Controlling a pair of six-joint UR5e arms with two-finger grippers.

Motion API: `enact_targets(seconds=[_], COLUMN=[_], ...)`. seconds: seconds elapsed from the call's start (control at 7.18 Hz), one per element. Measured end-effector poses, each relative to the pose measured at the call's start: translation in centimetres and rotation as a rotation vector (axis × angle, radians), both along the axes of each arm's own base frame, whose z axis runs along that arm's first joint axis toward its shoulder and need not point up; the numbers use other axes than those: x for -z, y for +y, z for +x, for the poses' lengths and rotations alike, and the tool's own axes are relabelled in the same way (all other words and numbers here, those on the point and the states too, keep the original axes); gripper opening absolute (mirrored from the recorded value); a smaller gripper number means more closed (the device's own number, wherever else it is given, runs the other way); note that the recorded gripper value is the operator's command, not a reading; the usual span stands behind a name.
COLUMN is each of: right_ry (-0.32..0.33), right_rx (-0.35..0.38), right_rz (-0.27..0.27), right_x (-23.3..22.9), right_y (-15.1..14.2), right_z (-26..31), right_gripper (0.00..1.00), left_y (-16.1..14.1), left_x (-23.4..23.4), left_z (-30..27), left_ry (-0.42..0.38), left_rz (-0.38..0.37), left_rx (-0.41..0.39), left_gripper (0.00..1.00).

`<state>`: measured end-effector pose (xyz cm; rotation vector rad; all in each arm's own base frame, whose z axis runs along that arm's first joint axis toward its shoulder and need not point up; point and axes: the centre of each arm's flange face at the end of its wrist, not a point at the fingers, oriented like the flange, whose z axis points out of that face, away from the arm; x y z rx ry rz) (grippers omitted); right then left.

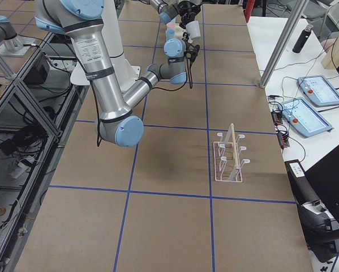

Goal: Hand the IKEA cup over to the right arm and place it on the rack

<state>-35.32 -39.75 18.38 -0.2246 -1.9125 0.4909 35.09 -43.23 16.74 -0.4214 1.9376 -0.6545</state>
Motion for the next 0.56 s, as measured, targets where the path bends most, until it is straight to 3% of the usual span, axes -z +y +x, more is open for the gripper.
enact_targets(seconds=[0.28, 0.56], right_ry=[-0.197, -0.316], right_rx=[-0.044, -0.077], right_rz=[-0.124, -0.225], right_x=[0.8, 1.1], right_y=[1.7, 2.4], right_z=[-0.7, -1.0], right_gripper=[0.95, 0.95], left_y=[0.0, 0.8], left_x=[-0.2, 0.3], left_z=[-0.1, 0.4], left_ry=[0.048, 0.103], left_rz=[-0.006, -0.025], left_rx=[0.007, -0.007], left_gripper=[0.0, 0.0])
